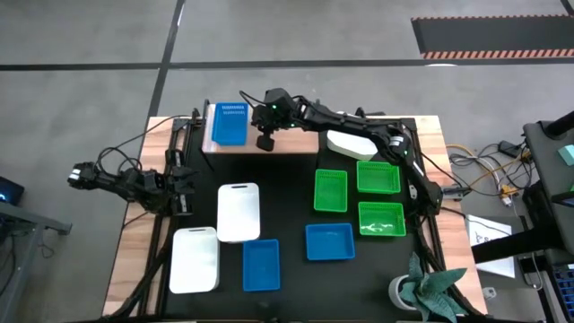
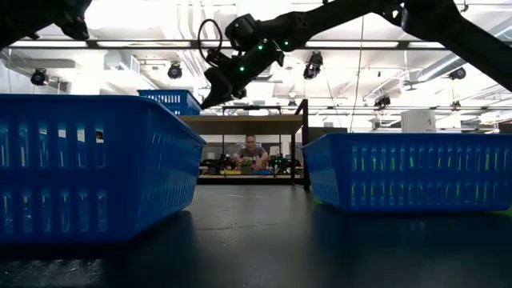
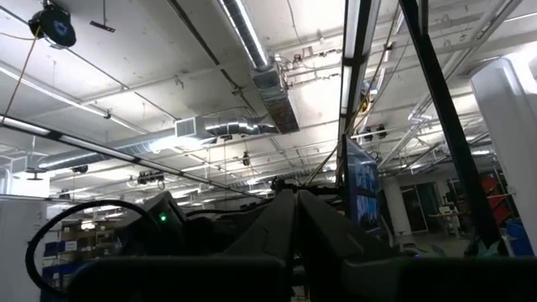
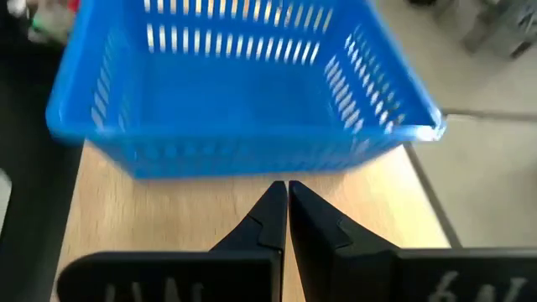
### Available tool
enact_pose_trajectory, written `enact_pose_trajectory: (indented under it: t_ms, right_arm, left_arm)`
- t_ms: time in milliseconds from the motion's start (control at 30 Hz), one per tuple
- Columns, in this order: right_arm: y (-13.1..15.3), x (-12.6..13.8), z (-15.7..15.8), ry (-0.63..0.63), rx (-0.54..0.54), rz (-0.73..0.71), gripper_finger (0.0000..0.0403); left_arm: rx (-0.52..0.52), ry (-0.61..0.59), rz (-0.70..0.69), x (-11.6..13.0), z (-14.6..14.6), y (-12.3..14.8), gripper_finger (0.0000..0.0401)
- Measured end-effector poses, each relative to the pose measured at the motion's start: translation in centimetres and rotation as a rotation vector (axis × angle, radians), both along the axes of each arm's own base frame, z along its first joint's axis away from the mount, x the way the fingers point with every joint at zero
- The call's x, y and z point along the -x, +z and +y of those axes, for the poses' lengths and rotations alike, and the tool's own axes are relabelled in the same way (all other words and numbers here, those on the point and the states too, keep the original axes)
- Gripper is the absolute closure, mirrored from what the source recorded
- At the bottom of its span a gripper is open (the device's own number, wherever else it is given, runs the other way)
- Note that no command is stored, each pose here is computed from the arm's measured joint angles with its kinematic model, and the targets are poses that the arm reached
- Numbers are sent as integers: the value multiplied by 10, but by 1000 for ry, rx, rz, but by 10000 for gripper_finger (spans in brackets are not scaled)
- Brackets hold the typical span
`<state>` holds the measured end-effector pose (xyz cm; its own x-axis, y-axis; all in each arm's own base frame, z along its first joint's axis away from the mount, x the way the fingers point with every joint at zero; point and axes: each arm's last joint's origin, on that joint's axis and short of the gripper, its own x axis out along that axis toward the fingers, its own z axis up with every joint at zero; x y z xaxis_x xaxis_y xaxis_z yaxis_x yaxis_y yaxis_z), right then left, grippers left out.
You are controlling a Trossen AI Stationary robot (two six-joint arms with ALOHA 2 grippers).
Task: Stack baskets on shelf by color
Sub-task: Put the top blue bin on the shelf, then put the bottom right white bin on the shelf
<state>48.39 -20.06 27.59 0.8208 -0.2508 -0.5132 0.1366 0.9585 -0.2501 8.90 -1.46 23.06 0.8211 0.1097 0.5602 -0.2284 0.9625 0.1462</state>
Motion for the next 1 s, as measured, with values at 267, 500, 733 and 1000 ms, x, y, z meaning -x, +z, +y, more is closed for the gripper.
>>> enact_pose_trajectory:
  t_ms: [267, 500, 733, 1000]
  right_arm:
    - [0, -12, 2, 35, 0, -128, 394]
    - [-3, -9, 1, -29, 23, -79, 394]
    - [15, 10, 13, -24, -16, 55, 394]
    - [43, 42, 70, 20, -20, 283, 394]
  left_arm:
    - [-14, 11, 1, 0, 0, 0, 401]
    - [-16, 12, 2, 0, 0, 0, 401]
    - [-15, 11, 3, 0, 0, 0, 401]
    - [95, -63, 29, -6, -1, -1, 401]
